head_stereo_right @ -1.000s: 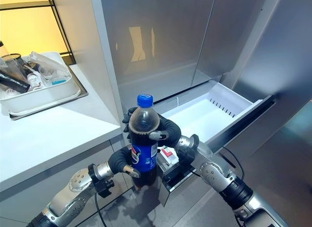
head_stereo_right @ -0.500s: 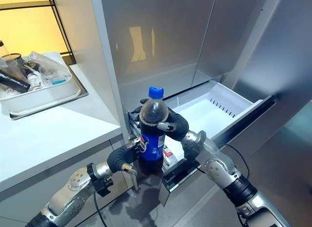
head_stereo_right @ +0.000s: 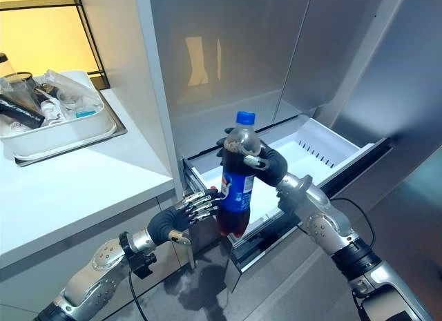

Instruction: Take the drinks into the refrigerator

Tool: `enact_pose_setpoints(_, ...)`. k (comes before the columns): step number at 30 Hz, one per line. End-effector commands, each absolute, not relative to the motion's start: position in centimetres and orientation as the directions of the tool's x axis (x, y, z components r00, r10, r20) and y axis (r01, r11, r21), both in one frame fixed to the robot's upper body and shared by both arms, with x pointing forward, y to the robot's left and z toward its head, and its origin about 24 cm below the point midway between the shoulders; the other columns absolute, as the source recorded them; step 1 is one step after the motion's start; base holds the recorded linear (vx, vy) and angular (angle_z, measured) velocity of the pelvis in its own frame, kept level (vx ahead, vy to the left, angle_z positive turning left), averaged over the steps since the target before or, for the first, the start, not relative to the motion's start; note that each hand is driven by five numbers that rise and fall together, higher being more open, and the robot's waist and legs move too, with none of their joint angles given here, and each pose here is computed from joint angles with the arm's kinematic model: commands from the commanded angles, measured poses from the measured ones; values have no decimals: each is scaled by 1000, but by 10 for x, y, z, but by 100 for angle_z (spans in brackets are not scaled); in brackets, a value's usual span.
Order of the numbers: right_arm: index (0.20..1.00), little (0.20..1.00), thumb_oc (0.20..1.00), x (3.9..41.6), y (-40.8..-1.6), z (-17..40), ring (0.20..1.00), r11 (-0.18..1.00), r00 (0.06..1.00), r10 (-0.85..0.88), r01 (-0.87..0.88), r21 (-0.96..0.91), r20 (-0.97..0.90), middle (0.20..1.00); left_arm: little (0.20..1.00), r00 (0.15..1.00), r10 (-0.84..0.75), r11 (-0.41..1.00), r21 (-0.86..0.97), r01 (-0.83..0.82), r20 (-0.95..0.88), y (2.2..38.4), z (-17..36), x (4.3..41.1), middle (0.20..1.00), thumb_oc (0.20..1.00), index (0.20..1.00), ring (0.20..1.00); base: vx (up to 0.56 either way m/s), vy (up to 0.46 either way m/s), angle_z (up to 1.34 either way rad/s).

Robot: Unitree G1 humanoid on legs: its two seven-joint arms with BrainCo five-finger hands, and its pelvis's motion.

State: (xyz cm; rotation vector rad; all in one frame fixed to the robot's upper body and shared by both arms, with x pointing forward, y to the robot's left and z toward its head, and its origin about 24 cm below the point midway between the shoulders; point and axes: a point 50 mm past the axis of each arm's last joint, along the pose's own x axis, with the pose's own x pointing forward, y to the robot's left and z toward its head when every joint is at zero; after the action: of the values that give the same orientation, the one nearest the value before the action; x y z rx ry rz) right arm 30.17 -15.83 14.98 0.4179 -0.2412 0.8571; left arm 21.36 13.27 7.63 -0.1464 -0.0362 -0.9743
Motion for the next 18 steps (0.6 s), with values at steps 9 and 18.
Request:
enact_pose_setpoints(9,200,200,200,318,-214,256,200,752,586,473,-658,45,658,200,1000,587,-798,576,-115,809,136,145,81,211,1000,1000,1000,1000,0,0,0)
enact_pose_setpoints(18,200,200,200,314,-234,249,200,816,638,406,-576,55,654,200,1000,636,-724,620,-153,770,266,158,99,212,1000,1000,1000,1000,0,0,0)
